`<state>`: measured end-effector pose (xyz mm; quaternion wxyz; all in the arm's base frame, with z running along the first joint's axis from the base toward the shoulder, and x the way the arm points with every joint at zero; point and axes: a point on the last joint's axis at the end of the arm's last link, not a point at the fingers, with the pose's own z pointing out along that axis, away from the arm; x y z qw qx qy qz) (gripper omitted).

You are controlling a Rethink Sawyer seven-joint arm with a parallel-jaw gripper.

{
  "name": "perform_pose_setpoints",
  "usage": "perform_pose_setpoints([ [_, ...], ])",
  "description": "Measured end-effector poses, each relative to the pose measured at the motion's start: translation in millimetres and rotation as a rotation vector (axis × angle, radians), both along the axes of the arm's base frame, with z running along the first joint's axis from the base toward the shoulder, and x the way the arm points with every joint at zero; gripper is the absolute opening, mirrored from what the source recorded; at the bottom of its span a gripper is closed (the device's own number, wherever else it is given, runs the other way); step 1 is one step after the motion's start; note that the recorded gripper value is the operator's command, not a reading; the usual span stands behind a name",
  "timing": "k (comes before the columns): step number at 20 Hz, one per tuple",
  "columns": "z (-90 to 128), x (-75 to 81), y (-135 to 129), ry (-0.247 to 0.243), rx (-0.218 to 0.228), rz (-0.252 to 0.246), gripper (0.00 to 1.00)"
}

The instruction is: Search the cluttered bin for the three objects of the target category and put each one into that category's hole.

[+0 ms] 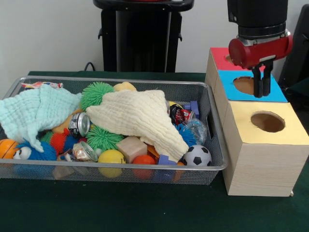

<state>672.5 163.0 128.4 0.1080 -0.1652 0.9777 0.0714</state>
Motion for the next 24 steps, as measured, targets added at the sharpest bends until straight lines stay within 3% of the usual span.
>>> perform_pose_setpoints([
  [10, 1.0, -6.0, -27.3, 0.066, -0.023, -0.017, 0.0],
  [24, -33.5, -4.9, -122.6, 0.116, -0.133, -0.033, 0.0],
])
